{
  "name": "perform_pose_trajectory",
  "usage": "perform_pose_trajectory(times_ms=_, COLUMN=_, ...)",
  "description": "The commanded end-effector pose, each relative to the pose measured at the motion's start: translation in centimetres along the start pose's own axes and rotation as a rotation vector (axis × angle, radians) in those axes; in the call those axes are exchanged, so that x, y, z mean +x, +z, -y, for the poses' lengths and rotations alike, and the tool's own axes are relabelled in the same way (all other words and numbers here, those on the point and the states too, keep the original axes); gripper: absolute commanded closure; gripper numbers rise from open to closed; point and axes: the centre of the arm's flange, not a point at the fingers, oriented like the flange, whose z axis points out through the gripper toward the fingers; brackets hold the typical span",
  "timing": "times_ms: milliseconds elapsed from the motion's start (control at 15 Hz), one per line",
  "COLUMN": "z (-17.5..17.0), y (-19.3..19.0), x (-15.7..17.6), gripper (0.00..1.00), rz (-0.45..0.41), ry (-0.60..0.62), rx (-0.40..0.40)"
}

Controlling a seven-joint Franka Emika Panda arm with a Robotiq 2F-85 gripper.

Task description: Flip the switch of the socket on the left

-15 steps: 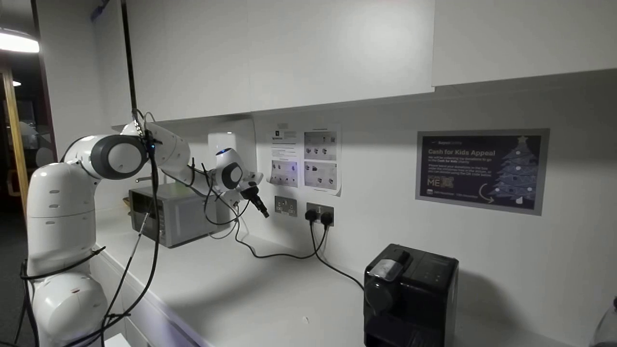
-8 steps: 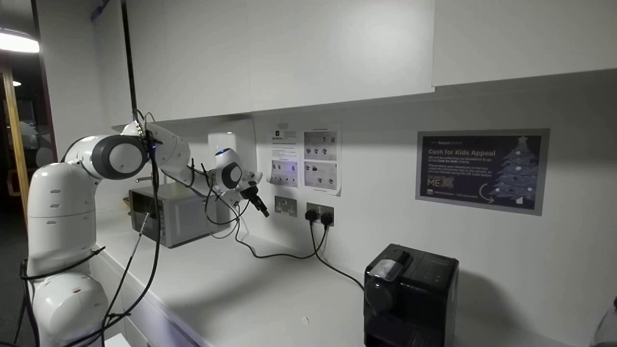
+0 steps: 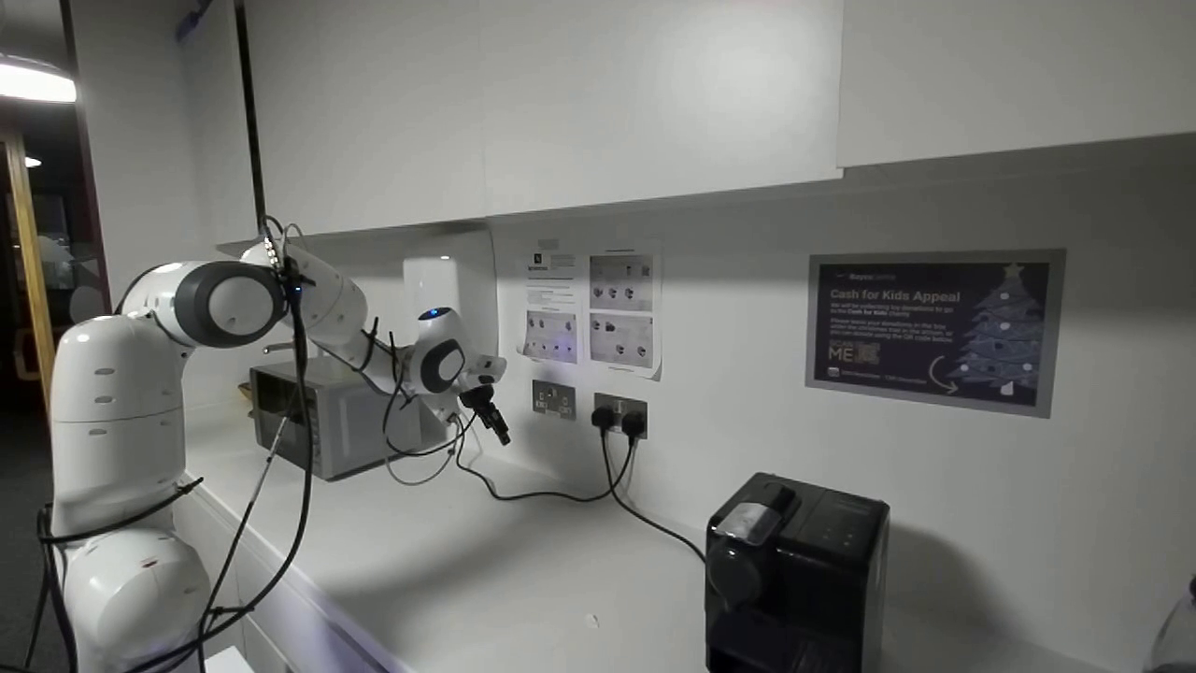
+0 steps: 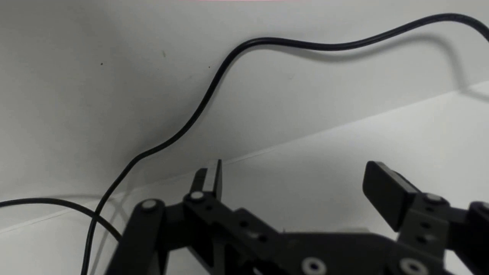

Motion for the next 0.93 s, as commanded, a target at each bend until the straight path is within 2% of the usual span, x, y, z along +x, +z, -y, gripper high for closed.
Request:
perform_pose_trajectory(times_ms=0, z=-1.1, y=-1.2, x=0.0, gripper=0.00, rz=0.001, ry=-0.076, rx=0.036)
perform_pose_trajectory(times_ms=333, z=0.0, y=-1.6, x=1.7, gripper=0.00, rz=-0.046, ry=-0.125, rx=0.051)
perform_pose_trajectory(times_ms=867, z=0.5, y=-2.3, x=5.2, gripper=0.00, rz=-0.177, ry=-0.113, rx=0.067)
